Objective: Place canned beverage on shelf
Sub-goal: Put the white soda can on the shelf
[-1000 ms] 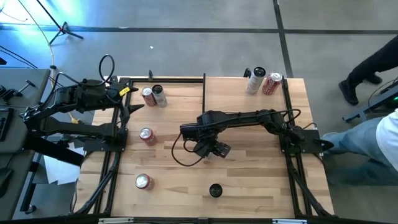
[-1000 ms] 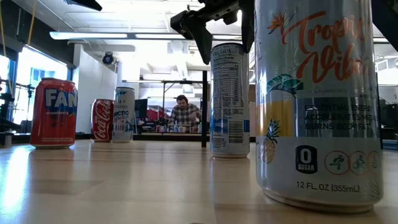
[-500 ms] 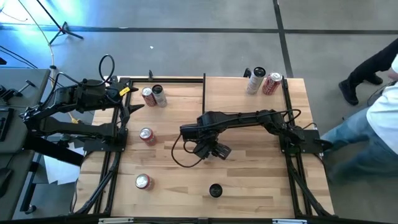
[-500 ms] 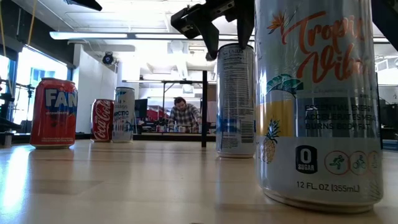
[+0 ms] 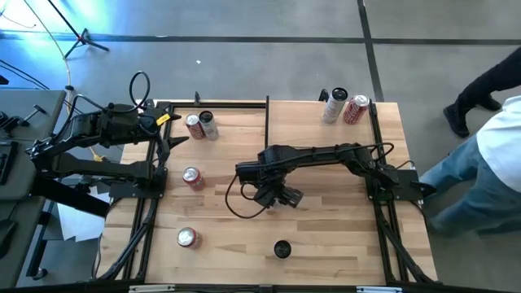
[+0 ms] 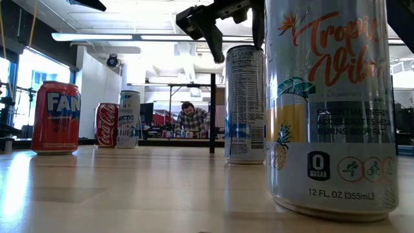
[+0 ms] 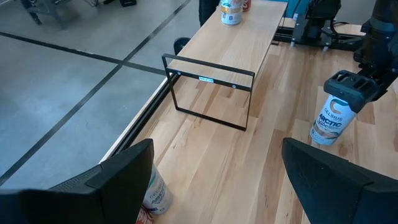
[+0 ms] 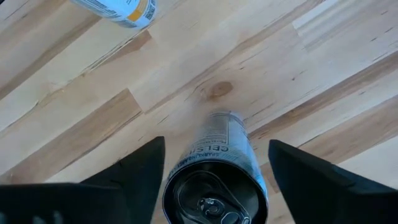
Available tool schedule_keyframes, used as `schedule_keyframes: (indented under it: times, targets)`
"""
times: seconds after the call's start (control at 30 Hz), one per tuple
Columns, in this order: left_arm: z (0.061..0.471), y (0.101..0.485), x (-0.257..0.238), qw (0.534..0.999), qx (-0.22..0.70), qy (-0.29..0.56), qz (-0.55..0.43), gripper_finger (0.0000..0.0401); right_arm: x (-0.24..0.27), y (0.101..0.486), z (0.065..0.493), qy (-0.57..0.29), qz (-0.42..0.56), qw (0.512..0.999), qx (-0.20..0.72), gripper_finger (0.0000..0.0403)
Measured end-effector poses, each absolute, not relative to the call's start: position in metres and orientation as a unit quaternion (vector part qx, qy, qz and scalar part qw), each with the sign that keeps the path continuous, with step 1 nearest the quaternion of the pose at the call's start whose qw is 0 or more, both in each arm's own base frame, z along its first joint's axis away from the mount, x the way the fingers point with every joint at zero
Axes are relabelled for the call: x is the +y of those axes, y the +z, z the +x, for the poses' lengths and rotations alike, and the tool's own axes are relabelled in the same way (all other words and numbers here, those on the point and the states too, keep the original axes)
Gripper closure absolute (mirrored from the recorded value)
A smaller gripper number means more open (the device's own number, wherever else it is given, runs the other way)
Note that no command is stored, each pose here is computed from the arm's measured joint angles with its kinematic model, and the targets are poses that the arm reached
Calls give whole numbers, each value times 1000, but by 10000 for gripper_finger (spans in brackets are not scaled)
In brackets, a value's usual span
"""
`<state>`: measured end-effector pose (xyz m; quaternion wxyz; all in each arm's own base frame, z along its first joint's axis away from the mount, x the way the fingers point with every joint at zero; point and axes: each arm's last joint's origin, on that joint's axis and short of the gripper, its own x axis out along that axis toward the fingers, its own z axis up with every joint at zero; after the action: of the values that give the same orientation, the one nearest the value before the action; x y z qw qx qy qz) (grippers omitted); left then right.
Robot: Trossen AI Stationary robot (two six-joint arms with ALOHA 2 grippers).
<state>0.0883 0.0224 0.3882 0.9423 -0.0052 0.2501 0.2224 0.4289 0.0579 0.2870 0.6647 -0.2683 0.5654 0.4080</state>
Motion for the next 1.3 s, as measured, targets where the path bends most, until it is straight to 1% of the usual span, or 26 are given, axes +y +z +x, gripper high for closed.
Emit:
schedule_keyframes:
  times: [0.13, 0.27, 0.5, 0.63, 1.13, 1.2, 1.3]
  targets:
    - [88, 388, 22, 942, 250, 222, -5, 66, 58, 287, 429, 404, -264, 667, 568, 97]
    - [88, 388, 22, 942, 250, 222, -5, 66, 58, 287, 429, 399, -257, 669, 572, 84]
    - [88, 388, 22, 942, 250, 223, -5, 66, 55, 287, 429, 350, -194, 690, 603, 82]
    - [88, 388, 22, 942, 250, 222, -5, 66, 51, 287, 430, 322, -184, 695, 616, 82]
    - [88, 388, 22, 942, 250, 222, -5, 66, 52, 286, 430, 321, -187, 693, 617, 82]
    - [88, 388, 22, 942, 250, 222, -5, 66, 52, 280, 429, 322, -185, 686, 626, 82]
    - [88, 388, 22, 942, 250, 222, -5, 66, 52, 268, 421, 333, -190, 662, 644, 82]
